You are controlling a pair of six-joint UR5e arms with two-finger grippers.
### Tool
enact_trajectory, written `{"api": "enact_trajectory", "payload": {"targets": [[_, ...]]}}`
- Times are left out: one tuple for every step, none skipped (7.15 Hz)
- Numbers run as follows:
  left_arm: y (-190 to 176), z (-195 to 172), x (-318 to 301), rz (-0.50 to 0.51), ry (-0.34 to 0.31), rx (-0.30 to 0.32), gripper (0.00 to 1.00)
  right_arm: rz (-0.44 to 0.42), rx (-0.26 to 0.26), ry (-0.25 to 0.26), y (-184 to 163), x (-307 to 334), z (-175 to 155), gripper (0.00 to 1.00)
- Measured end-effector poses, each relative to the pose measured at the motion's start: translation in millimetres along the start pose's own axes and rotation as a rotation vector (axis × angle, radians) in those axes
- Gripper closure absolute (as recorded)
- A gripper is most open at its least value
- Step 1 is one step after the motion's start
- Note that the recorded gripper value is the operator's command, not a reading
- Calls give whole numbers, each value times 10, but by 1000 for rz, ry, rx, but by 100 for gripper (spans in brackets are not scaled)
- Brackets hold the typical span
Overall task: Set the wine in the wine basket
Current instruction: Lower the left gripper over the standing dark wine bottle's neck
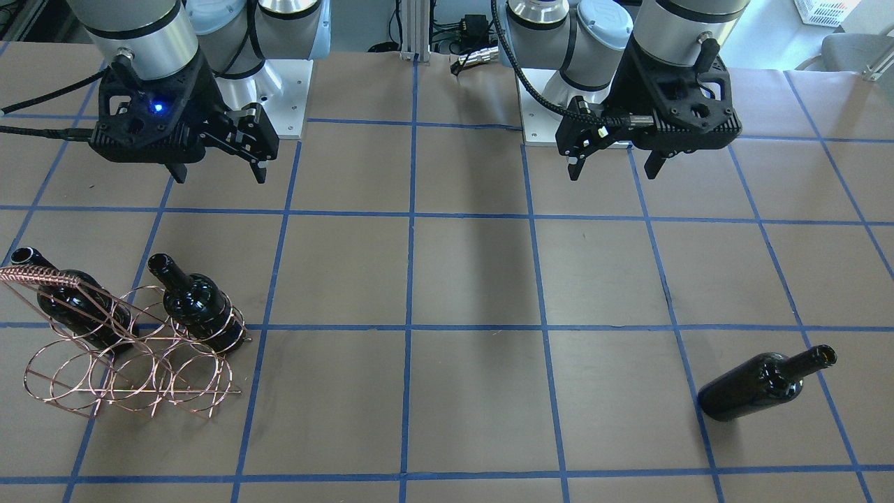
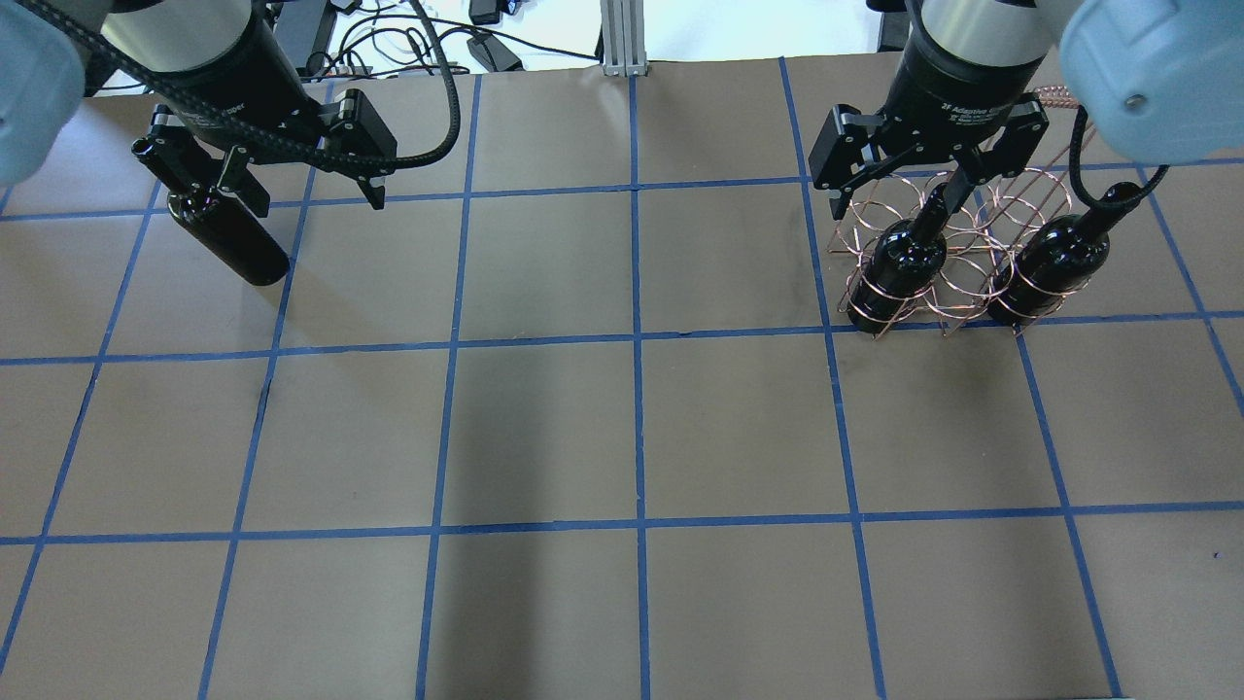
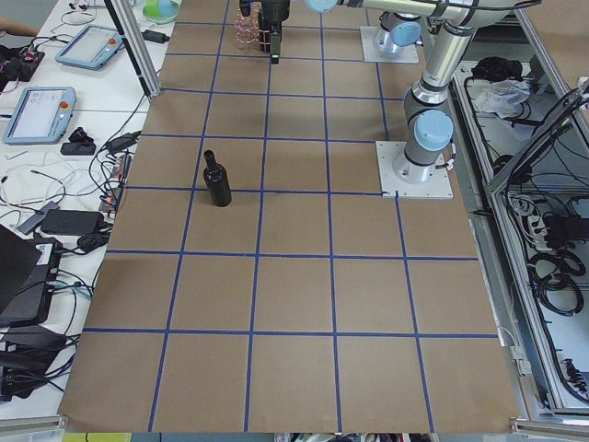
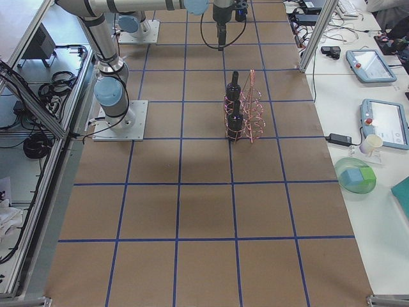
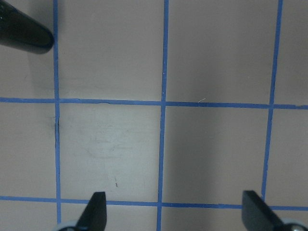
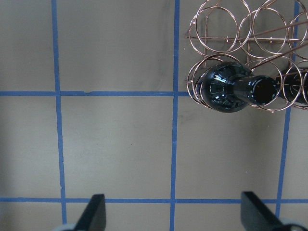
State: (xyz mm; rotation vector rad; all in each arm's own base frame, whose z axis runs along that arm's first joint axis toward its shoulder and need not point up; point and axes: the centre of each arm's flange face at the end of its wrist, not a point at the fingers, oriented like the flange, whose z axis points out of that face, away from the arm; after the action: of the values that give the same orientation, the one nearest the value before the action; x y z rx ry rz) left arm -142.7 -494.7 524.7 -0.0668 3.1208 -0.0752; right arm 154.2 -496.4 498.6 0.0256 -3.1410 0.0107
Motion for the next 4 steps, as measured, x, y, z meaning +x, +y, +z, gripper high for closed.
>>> {"api": "enact_trajectory", "payload": {"targets": [[3,15,1,2,1,2,0,0,0,0,0,0,0,0],[-8,20,-10,4,2,10,0,0,0,1,0,1,0,0],[-34,14,-58,-2,1,20,0,-1,0,1,0,-1,0,0],[-71,5,-140,-13,-2,31,0,-1,0,1,1,-2,0,0]]}}
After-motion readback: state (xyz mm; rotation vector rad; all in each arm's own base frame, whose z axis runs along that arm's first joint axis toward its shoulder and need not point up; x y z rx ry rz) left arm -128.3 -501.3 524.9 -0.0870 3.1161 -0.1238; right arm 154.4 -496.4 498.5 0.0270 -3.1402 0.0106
